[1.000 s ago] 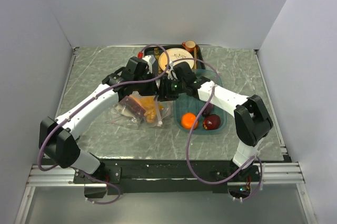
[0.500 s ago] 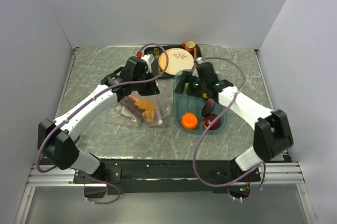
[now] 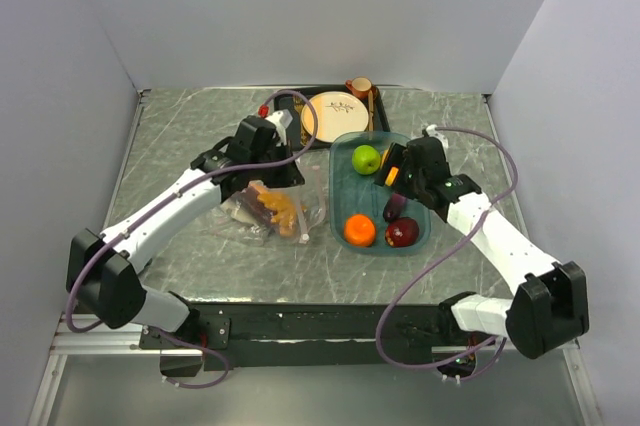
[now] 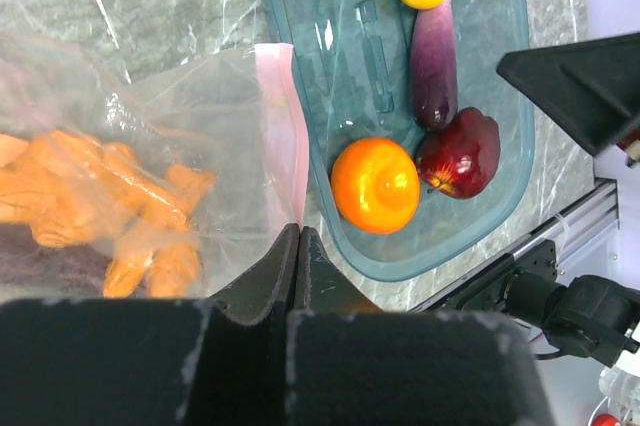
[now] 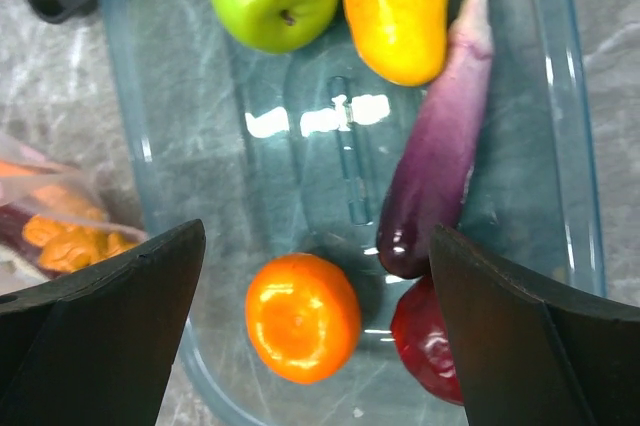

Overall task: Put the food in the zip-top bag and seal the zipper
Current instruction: Place the fake vegetable in the zipper food storage bag, then pick up the fake vegetable from the bin.

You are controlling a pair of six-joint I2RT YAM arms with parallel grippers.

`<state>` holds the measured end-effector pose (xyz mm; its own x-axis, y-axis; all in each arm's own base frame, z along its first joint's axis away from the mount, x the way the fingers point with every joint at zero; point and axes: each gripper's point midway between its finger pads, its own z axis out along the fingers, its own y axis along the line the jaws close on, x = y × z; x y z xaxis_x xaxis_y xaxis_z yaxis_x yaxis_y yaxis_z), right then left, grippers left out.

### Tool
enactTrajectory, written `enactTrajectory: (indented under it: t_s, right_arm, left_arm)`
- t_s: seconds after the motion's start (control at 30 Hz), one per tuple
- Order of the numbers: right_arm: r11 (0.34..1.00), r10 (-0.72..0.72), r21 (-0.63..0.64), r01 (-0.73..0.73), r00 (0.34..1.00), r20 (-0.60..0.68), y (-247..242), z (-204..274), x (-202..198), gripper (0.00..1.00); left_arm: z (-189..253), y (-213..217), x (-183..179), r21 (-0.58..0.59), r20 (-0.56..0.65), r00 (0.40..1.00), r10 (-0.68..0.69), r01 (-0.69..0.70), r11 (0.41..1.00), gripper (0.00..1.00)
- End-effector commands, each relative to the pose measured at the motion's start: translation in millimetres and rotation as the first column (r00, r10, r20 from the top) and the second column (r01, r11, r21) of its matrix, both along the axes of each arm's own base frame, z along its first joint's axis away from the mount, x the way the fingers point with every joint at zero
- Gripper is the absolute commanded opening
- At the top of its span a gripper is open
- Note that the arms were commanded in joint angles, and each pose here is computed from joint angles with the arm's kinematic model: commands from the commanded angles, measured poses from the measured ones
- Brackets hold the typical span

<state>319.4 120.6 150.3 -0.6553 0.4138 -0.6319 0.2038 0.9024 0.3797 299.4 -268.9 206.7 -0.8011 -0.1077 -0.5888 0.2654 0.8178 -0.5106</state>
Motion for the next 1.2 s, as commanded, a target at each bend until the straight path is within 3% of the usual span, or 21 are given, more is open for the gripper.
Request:
enactTrajectory:
  t_s: [0.0,0.37,0.5,0.7,0.77,0.83,0.97,1.07,1.17]
  right_arm:
    - [0.996,-0.092,-0.015,0.091,0.994,-0.058,-17.2,-24.6,1.4,1.0]
    - [0.992,-0.12,-0.063,0.113,0.984,-0.131,-27.2,-74.1,18.6,0.97]
    - [0.992,-0.11,-0.082,0.098,0.982,-0.157,-27.8,-88.3,24.8,0.85]
    - [0.997,-0.071,-0.054,0.061,0.978,-0.195,-18.5,-102.8,24.5,0.76]
    - [0.997,-0.058,-0.053,0.049,0.983,-0.177,-17.5,-100.4,25.3,0.72]
    - [0.996,-0.068,-0.075,0.056,0.985,-0.161,-23.2,-99.1,22.4,0.61]
    - [0.998,-0.047,-0.054,0.042,0.994,-0.103,-22.3,-83.8,19.6,0.56]
    - [0.999,-0.014,-0.045,0.01,0.996,-0.09,-19.2,-80.5,18.0,0.4]
    - [0.999,-0.002,-0.04,-0.002,0.997,-0.08,-18.3,-79.4,16.5,0.36]
  left_arm:
    - [28.8,-1.9,1.5,-0.07,0.093,0.996,0.013,-0.006,0.998,0.01]
    - [30.6,2.7,3.4,-0.067,0.133,0.991,0.027,-0.018,0.998,0.01]
    - [29.2,-1.0,3.7,-0.077,0.127,0.992,0.02,-0.01,0.997,0.01]
    - [31.4,-2.9,3.1,-0.083,0.131,0.991,0.021,-0.011,0.996,0.01]
    - [28.1,0.0,0.8,-0.081,0.13,0.991,0.031,-0.021,0.997,0.01]
    - [24.0,1.4,-1.6,-0.09,0.131,0.991,0.036,-0.024,0.996,0.01]
    - [19.8,5.6,-3.4,-0.083,0.135,0.99,0.046,-0.035,0.996,0.01]
    - [16.7,10.6,0.4,-0.058,0.137,0.988,0.071,-0.064,0.996,0.01]
    - [19.5,9.4,0.9,-0.065,0.146,0.987,0.067,-0.058,0.996,0.01]
